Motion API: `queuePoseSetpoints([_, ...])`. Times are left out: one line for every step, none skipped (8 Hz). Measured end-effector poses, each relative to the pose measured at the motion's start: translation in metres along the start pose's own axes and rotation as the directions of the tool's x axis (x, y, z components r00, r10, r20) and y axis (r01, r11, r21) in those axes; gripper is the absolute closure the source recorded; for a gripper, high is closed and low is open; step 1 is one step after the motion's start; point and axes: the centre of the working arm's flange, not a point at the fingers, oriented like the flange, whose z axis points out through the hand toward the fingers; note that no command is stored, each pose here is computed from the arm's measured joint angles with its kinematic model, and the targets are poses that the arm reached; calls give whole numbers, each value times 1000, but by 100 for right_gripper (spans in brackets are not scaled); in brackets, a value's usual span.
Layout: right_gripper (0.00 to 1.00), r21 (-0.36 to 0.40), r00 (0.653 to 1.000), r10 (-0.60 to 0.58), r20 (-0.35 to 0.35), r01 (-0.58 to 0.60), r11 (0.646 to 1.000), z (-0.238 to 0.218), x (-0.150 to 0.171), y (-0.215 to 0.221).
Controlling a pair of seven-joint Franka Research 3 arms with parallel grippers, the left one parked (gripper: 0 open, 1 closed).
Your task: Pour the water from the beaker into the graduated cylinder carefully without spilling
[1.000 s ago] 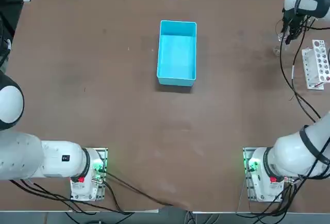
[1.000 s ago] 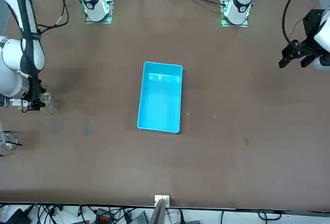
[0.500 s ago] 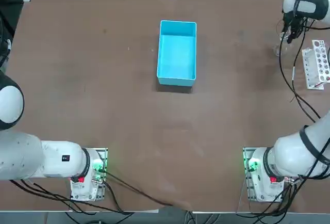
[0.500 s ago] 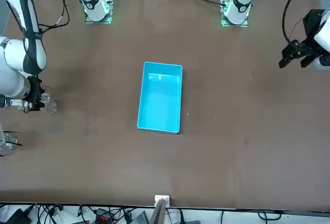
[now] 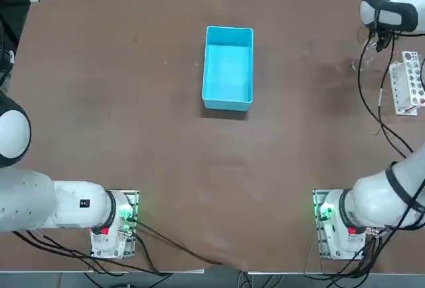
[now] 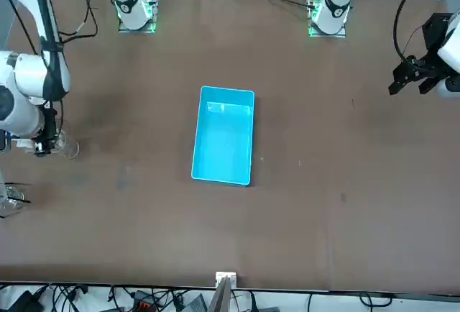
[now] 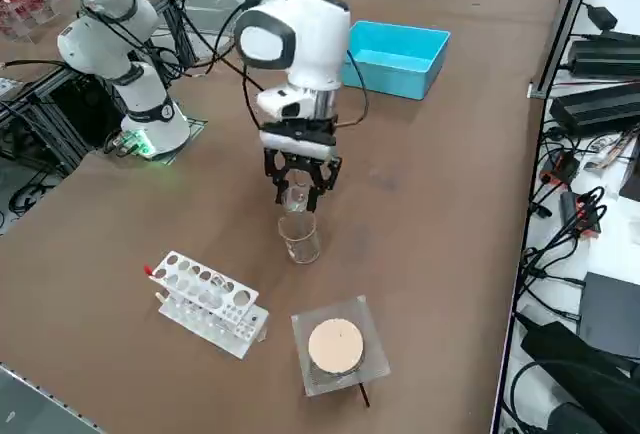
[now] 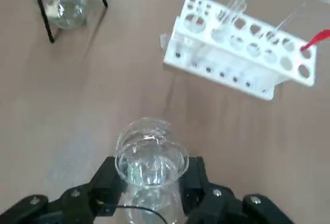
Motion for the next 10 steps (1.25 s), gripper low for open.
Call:
queuePoseSetpoints([40,-13,998,-13,-61,12,1000,-14,-17,-6])
queuePoseSetpoints([40,-26,992,-53,-117,50,998,-32,-41,-14])
queuePoseSetpoints([40,-40,978,-116,-175,111,993,-53,-73,-22])
queuePoseSetpoints([40,-49,956,-164,-244,157,986,-70,-111,-30])
queuePoseSetpoints([40,-53,929,-175,-326,167,984,-79,-152,-39])
queuePoseSetpoints([40,-52,904,-154,-398,146,988,-75,-187,-48])
queuePoseSetpoints([40,-35,886,-117,-448,113,993,-64,-218,-60])
queuePoseSetpoints([40,-7,873,-82,-481,90,996,-53,-247,-72])
queuePoseSetpoints([40,24,862,-47,-506,68,997,-47,-271,-80])
queuePoseSetpoints([40,61,852,0,-524,38,997,-43,-288,-84])
